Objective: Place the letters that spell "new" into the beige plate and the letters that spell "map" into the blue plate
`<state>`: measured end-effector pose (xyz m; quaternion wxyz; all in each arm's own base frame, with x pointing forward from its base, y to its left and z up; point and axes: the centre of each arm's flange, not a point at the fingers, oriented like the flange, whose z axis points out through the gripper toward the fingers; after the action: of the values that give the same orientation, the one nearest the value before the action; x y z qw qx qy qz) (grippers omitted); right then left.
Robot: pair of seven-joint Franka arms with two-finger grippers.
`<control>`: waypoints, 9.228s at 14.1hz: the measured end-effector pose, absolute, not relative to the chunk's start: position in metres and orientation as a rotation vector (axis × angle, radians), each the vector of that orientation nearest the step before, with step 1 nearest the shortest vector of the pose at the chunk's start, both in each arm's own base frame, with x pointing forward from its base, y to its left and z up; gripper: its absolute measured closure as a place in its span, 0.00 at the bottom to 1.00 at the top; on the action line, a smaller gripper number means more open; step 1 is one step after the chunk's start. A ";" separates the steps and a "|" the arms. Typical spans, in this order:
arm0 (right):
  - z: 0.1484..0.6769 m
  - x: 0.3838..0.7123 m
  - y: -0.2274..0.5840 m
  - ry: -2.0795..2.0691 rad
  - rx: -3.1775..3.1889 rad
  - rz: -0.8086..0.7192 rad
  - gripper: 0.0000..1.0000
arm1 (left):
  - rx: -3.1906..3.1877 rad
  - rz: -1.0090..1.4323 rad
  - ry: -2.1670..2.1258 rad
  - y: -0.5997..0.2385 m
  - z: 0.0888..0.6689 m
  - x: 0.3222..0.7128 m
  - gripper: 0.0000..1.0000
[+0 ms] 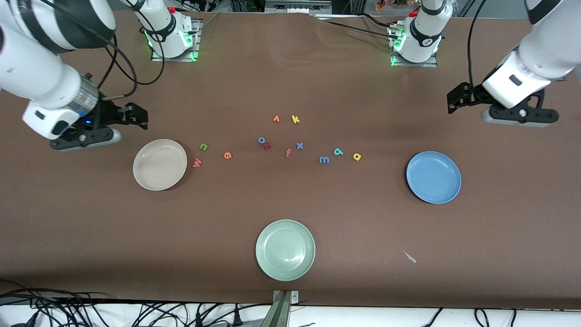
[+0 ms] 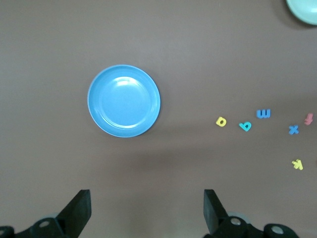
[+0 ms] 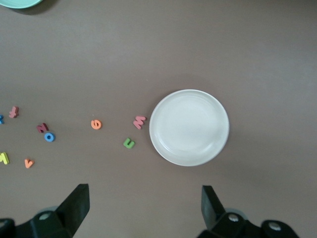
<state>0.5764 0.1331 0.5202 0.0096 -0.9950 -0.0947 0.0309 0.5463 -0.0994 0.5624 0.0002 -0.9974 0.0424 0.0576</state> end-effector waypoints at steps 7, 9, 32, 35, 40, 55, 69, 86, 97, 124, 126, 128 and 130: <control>0.414 0.545 0.188 -0.253 -3.101 0.042 0.00 | -3.092 0.346 0.402 -0.215 0.414 0.585 0.00; 0.378 0.530 0.191 -0.253 -3.097 0.015 0.00 | -3.108 0.279 0.472 -0.251 0.384 0.590 0.00; 0.188 0.466 0.175 0.356 -3.012 -0.103 0.01 | -2.527 0.037 2.087 -0.398 0.177 0.548 0.00; 0.187 0.465 0.176 0.352 -3.012 -0.101 0.07 | -2.437 0.061 2.141 -0.405 0.172 0.537 0.00; 0.179 0.463 0.178 0.345 -3.011 -0.094 0.19 | -2.373 0.093 2.163 -0.399 0.175 0.525 0.00; 0.176 0.461 0.182 0.335 -3.013 -0.090 0.70 | -2.299 0.037 2.194 -0.399 0.177 0.524 0.74; 0.243 0.497 0.171 0.179 -3.115 -0.064 0.74 | -2.708 0.317 1.569 -0.166 0.308 0.614 0.74; 0.265 0.518 0.135 -0.092 -3.158 -0.102 0.26 | -2.986 0.486 1.195 0.014 0.206 0.624 0.31; 0.200 0.525 0.181 -0.045 -3.131 -0.126 0.32 | -3.106 0.490 0.607 -0.163 0.268 0.602 0.00; 0.194 0.530 0.186 -0.052 -3.122 -0.148 0.73 | -3.111 0.160 -0.047 -0.277 0.167 0.519 0.36; 0.216 0.539 0.188 -0.064 -3.136 -0.122 0.73 | -3.113 0.167 -0.045 -0.281 0.167 0.516 0.36; 0.234 0.545 0.186 -0.114 -3.145 -0.120 0.73 | -3.114 0.170 -0.046 -0.283 0.167 0.514 0.37; 0.240 0.552 0.163 -0.181 -3.162 -0.122 0.73 | -3.118 0.164 -0.043 -0.285 0.171 0.514 0.56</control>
<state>0.5517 0.1627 0.2400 -0.0139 -0.9975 -0.0571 -0.0385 0.5139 -0.2854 0.1711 0.0094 -0.9985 -0.0137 0.0524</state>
